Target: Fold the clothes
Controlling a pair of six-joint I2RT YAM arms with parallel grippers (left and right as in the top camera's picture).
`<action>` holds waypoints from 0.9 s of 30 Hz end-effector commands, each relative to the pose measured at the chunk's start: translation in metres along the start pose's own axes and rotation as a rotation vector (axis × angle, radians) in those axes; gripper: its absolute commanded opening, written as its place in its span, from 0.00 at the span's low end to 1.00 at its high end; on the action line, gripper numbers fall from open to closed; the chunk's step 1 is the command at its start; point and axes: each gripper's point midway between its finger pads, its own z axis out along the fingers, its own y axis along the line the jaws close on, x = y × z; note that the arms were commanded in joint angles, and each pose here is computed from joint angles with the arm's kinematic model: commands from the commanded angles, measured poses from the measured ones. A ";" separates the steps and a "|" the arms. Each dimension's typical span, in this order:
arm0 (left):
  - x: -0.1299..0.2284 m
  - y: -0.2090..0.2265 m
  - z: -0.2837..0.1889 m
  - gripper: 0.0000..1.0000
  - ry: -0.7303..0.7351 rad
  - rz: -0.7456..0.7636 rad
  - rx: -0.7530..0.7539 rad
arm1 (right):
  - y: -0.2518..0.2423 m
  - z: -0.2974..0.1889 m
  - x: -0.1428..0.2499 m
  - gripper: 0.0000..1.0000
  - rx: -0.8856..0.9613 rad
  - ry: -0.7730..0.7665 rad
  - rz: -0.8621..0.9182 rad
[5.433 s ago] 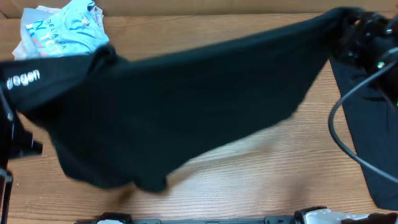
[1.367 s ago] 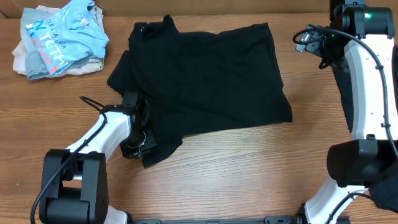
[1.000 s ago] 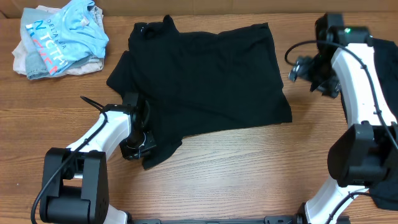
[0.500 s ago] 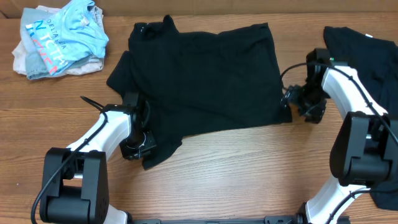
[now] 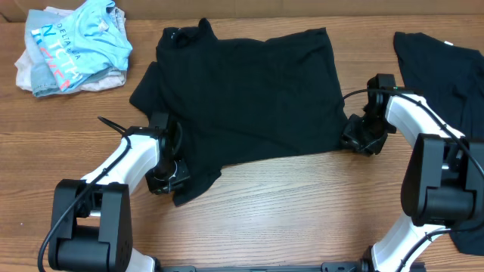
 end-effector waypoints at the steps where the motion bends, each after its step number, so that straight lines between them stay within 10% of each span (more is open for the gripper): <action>1: 0.007 0.014 0.011 0.08 0.036 0.019 -0.069 | 0.001 0.000 -0.002 0.28 -0.014 -0.011 0.007; 4: 0.009 0.015 0.010 0.04 0.047 0.027 -0.076 | 0.002 -0.001 -0.004 0.04 -0.017 -0.018 0.006; 27: 0.001 0.020 -0.154 0.04 -0.374 -0.031 0.008 | -0.015 -0.168 0.024 0.04 -0.024 -0.335 0.095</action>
